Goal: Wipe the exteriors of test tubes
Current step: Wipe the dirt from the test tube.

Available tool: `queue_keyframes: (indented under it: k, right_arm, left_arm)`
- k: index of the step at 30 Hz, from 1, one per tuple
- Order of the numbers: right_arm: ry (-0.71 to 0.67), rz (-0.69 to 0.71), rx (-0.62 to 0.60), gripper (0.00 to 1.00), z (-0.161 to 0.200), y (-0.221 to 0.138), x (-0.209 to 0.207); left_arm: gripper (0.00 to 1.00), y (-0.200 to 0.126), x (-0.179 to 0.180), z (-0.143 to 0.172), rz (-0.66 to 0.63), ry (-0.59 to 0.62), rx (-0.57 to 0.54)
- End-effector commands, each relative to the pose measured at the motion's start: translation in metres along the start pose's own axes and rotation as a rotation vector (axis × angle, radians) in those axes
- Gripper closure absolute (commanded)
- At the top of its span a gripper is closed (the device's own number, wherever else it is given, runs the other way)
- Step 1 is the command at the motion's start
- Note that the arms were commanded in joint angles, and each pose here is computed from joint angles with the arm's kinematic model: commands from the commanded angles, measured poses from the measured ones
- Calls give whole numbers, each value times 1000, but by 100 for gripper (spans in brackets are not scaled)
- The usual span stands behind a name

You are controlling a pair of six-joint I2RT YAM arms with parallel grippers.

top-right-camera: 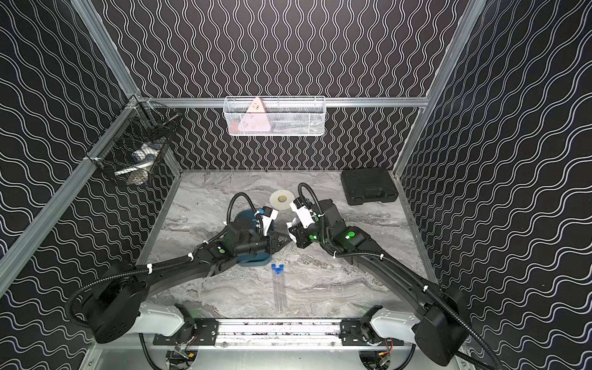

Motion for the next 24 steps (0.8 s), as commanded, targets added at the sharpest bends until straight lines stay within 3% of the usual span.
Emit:
queue_keyframes:
  k: [1, 8, 12, 19, 24]
  right_arm:
    - [-1, 84, -15, 100, -15, 4, -22]
    - [85, 191, -14, 100, -24, 3, -68]
    - [76, 107, -37, 100, -33, 1, -49]
    - [46, -38, -23, 100, -11, 7, 11]
    - [53, -30, -28, 100, -8, 10, 12]
  left_arm:
    - [89, -2, -7, -3, 25, 5, -8]
    - [89, -10, -5, -3, 7, 14, -23]
    - [89, -10, -6, -5, 8, 15, -29]
    - [89, -6, -5, -5, 13, 9, -23]
    - [89, -5, -4, -6, 14, 6, -20]
Point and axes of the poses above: each gripper's point midway between its finger pads, its own y axis out along the fingers, its own x axis along the line the jaws close on, z = x × y, the point moved 1 cm from there along -y, back along the fingers, and after that the axes turned 10 degrees about -y, right-handed, at the moved point
